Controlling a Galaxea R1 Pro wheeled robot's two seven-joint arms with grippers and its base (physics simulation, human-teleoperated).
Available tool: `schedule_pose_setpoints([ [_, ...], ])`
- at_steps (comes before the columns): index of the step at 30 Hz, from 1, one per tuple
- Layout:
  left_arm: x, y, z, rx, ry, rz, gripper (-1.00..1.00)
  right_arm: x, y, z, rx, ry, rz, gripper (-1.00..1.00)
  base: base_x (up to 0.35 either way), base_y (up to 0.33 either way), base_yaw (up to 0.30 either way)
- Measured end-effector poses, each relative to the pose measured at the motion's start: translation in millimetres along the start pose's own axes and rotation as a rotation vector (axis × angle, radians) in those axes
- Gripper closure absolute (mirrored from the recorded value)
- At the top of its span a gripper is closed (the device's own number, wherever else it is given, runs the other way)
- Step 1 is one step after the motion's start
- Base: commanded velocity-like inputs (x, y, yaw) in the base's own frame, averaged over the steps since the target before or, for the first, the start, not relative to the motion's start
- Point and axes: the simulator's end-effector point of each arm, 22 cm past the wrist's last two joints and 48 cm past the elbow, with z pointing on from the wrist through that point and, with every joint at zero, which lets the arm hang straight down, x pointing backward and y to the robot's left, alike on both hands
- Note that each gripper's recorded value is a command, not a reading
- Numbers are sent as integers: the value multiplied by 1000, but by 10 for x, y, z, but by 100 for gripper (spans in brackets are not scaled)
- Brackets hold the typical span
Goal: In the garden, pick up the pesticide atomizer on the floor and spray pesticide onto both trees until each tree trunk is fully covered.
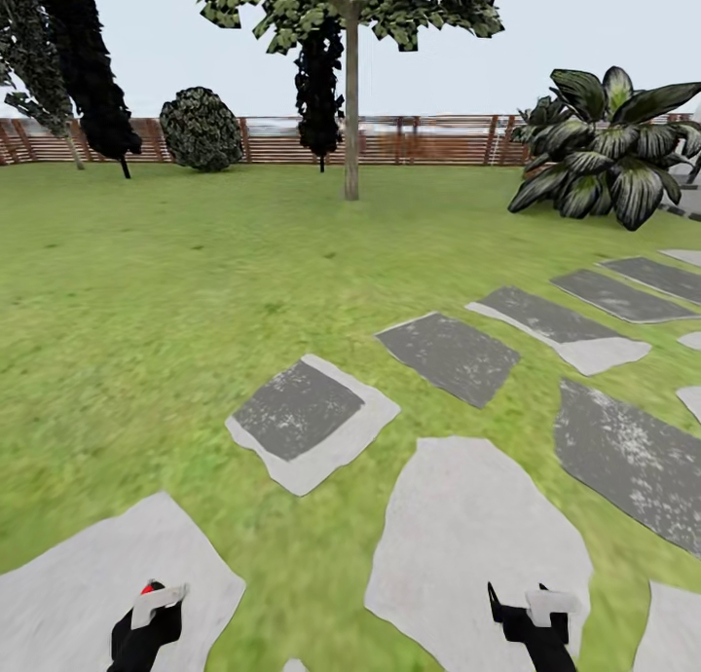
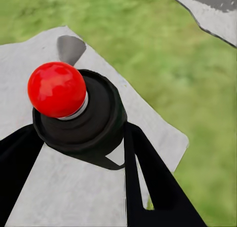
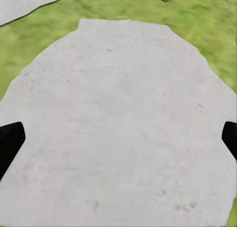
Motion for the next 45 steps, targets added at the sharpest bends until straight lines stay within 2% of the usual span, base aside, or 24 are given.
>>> schedule_pose_setpoints([
  [45,1,0,0,0,0,0,100,2,5,-1,-2,1,-2,-100,339,0,0],
])
